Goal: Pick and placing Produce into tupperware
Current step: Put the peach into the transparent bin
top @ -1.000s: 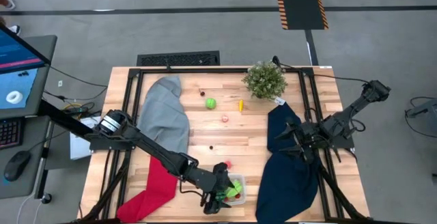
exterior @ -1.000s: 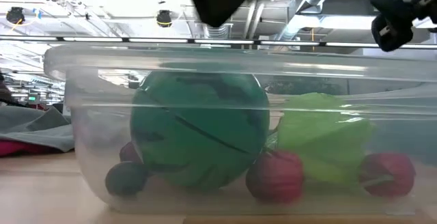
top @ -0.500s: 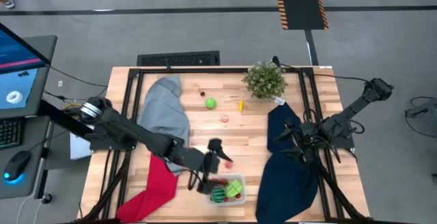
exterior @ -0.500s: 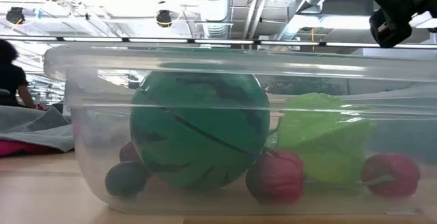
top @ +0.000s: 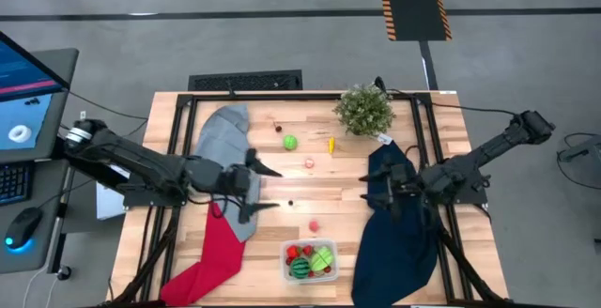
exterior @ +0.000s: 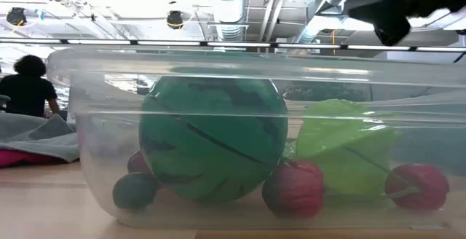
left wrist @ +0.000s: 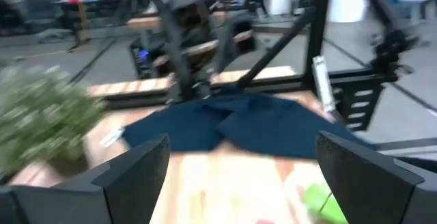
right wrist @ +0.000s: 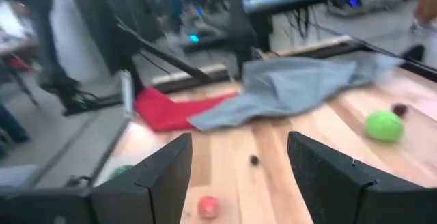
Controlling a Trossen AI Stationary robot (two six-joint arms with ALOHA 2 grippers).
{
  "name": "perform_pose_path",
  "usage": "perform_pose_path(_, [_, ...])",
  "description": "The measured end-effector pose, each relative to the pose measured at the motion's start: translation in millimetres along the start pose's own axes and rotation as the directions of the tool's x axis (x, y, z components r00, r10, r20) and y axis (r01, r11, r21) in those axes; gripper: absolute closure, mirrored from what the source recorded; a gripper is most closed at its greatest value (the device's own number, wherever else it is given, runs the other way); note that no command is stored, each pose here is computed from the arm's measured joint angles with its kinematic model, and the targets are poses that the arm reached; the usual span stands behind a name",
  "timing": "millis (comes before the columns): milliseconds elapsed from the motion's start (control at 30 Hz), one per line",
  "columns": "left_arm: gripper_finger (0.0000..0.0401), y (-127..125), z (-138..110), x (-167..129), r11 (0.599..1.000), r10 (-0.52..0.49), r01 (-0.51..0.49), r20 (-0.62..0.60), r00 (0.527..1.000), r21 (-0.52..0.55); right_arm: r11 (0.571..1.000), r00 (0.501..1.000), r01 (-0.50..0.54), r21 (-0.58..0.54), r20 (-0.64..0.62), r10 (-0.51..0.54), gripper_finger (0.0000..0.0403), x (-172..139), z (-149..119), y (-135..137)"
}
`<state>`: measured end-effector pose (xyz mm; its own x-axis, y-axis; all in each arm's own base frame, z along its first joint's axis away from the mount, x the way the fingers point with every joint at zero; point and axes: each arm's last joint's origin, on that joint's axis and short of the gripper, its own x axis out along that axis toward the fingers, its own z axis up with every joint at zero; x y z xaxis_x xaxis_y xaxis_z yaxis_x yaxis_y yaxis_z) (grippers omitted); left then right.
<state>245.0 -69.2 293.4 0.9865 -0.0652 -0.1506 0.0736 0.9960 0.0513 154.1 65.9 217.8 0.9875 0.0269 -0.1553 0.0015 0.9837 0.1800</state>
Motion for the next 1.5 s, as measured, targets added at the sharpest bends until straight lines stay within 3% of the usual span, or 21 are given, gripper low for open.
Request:
perform_pose_path(233, [0.0046, 17.1, -32.3, -38.0, 0.998, 0.059, -0.055, 0.129, 0.99, -0.03, 0.992, 0.968, 0.103, -0.073, -0.222, -0.117, 0.0138, 38.7, 30.9, 7.4])
perform_pose_path(367, [0.0046, 25.4, -48.9, -50.6, 0.994, 0.111, -0.111, 0.148, 0.983, -0.009, 0.997, 0.933, 0.042, -0.057, -0.356, -0.06, 0.0138, 74.9, 35.2, 11.9])
perform_pose_path(467, [0.0046, 30.4, -56.7, -56.1, 0.989, 0.145, -0.143, 0.159, 0.977, -0.024, 0.999, 0.862, 0.025, -0.021, -0.506, -0.032, 0.0138, 99.4, 29.0, 14.0])
perform_pose_path(633, [0.0046, 31.7, -64.2, -59.2, 0.989, 0.146, -0.143, 0.143, 0.979, -0.029, 0.997, 0.679, 0.077, -0.018, -0.732, -0.066, 0.0138, 130.1, 12.5, 12.0])
perform_pose_path(867, [0.0046, 31.0, -65.1, -58.8, 0.992, 0.125, -0.125, 0.137, 0.983, -0.008, 0.999, 0.617, 0.032, 0.016, -0.787, -0.007, 0.0138, 164.1, 7.7, 23.6])
perform_pose_path(1033, [0.0046, 28.5, -65.8, -58.5, 0.998, 0.039, -0.044, 0.133, 0.99, 0.037, 1.0, 0.548, 0.002, 0.008, -0.837, 0.006, 0.0138, 180.6, -12.7, 26.8])
perform_pose_path(1200, [0.0046, 25.0, -61.5, -60.8, 0.994, -0.092, 0.079, 0.178, 0.98, 0.081, 1.0, 0.544, -0.028, 0.001, -0.839, 0.016, 0.0138, 190.9, -17.2, 30.1])
perform_pose_path(1300, [0.0046, 25.7, -59.8, -64.3, 0.994, -0.089, 0.075, 0.185, 0.979, 0.082, 0.999, 0.554, -0.037, 0.0, -0.832, 0.021, 0.0138, 194.1, -19.1, 31.1])
perform_pose_path(1500, [0.0046, 29.7, -77.0, -74.7, 0.999, 0.021, -0.032, 0.237, 0.971, 0.042, 0.999, 0.584, -0.052, 0.006, -0.811, 0.035, 0.0138, 196.6, -16.5, 32.9])
